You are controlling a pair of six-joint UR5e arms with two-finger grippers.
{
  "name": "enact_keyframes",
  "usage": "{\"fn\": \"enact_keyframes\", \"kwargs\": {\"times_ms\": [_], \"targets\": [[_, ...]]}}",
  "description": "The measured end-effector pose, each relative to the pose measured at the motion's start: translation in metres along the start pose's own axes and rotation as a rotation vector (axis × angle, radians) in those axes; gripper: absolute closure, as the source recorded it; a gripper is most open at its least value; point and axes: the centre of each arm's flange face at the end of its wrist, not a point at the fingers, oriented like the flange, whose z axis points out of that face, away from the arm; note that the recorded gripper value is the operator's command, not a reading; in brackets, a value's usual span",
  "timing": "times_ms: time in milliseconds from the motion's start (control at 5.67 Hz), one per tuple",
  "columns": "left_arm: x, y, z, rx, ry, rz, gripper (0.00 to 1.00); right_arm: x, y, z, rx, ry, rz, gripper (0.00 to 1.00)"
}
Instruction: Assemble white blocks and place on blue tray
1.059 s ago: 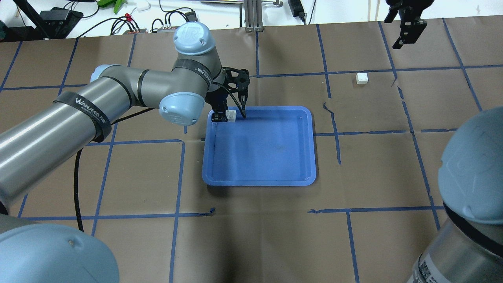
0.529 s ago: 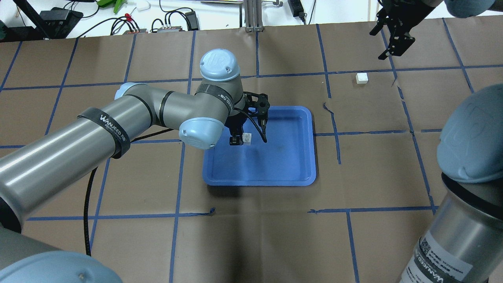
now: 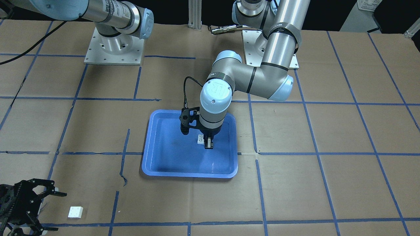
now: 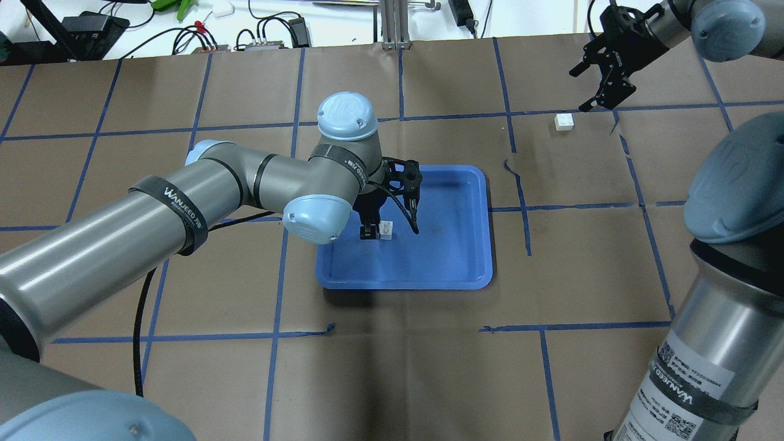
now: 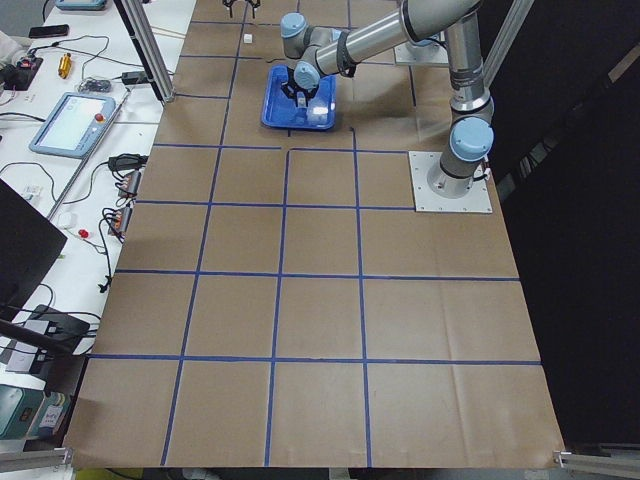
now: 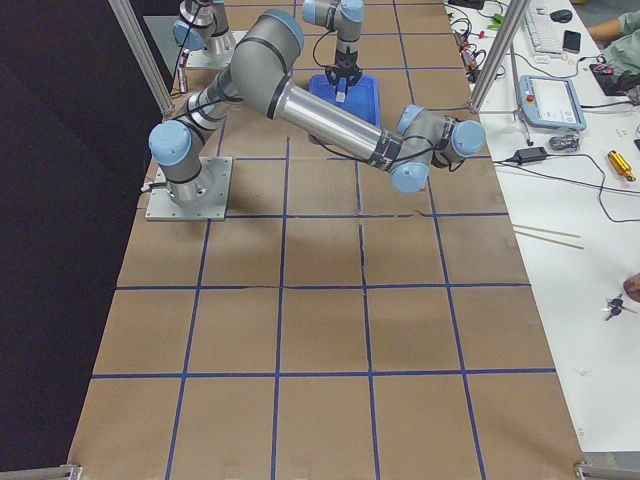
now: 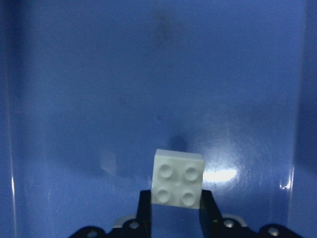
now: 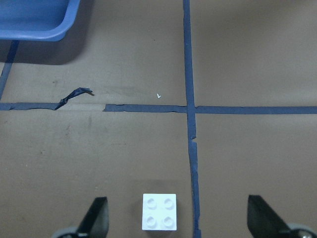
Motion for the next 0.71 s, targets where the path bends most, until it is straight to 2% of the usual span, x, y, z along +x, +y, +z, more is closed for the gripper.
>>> {"fn": "enact_keyframes", "kwargs": {"times_ms": [176, 529, 706], "targets": [[0.0, 0.0, 0.003, 0.0, 0.004, -0.002, 0.01, 0.0, 0.013, 0.014, 0.032, -0.008, 0.018, 0.0], [-0.004, -0.001, -0.006, 0.001, -0.009, -0.002, 0.01, -0.008, 0.035, 0.042, 0.046, -0.021, 0.004, 0.0], [-0.005, 0.0, -0.019, 0.003, -0.029, -0.003, 0.01, -0.012, 0.044, 0.05, 0.044, -0.021, 0.001, 0.08]]}}
